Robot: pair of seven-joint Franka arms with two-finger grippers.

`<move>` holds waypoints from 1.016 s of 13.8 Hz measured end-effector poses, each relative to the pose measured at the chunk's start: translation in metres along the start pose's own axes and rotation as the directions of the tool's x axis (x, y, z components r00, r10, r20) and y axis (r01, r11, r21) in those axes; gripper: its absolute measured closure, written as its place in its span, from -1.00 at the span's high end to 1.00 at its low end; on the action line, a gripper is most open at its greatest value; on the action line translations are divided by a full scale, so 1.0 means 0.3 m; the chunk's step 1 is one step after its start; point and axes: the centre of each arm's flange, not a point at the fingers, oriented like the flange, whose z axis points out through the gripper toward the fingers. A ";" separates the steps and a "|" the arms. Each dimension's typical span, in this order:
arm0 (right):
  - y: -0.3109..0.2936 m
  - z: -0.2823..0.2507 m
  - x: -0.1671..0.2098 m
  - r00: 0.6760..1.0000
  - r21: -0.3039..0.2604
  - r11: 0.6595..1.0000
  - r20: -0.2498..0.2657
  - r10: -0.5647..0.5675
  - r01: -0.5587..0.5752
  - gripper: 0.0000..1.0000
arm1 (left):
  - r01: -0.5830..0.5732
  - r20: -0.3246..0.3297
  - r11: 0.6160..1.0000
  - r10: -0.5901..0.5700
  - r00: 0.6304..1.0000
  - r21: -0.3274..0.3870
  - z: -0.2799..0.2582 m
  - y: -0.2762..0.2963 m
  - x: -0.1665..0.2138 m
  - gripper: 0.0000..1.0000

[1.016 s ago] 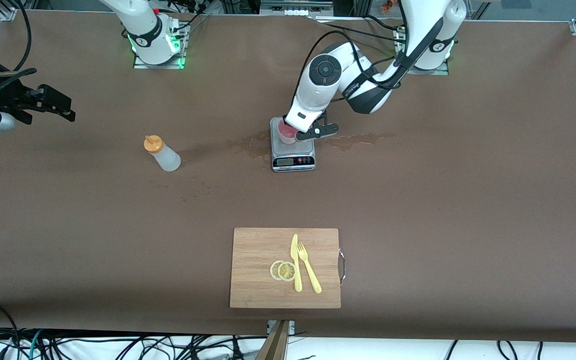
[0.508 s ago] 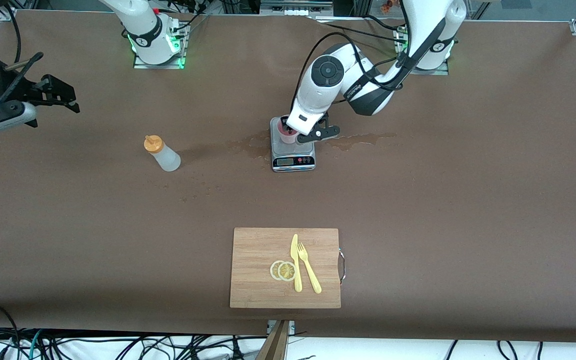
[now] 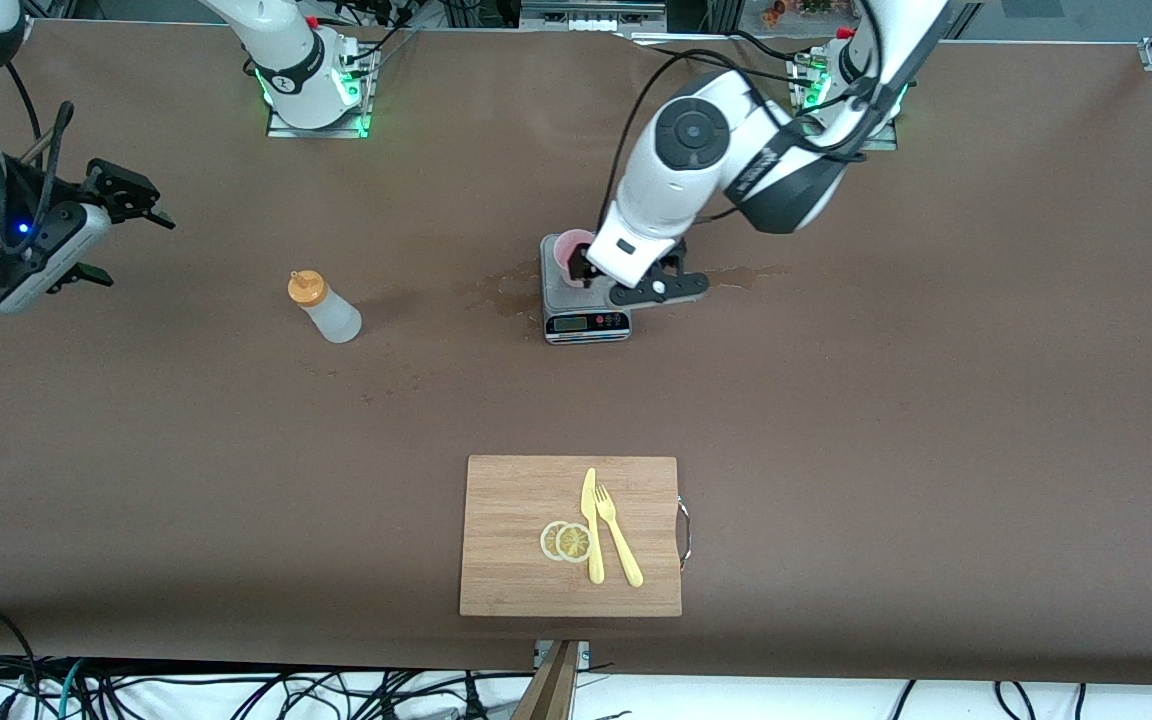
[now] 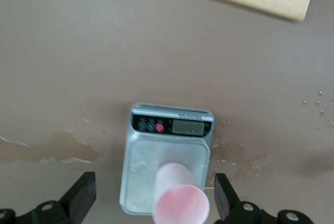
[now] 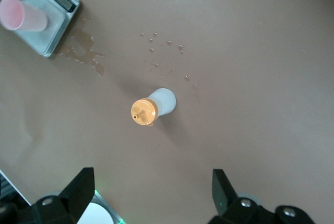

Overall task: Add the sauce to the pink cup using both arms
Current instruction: 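Carry the pink cup onto the scale and release it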

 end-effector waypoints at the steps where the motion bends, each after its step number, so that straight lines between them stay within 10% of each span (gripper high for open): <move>1: 0.048 0.034 -0.007 0.999 0.028 0.999 -0.013 -0.038 0.038 1.00 | -0.020 -0.010 1.000 0.020 1.000 0.018 -0.070 -0.047 0.067 1.00; 6: 0.210 0.172 -0.051 0.969 0.090 0.966 -0.088 -0.233 0.241 1.00 | -0.087 -0.015 0.994 0.088 0.996 0.061 -0.370 -0.384 0.363 1.00; 14: 0.309 0.588 -0.237 0.805 0.164 0.833 -0.408 -0.431 0.529 1.00 | -0.117 0.003 0.988 0.117 0.993 0.097 -0.703 -0.901 0.466 1.00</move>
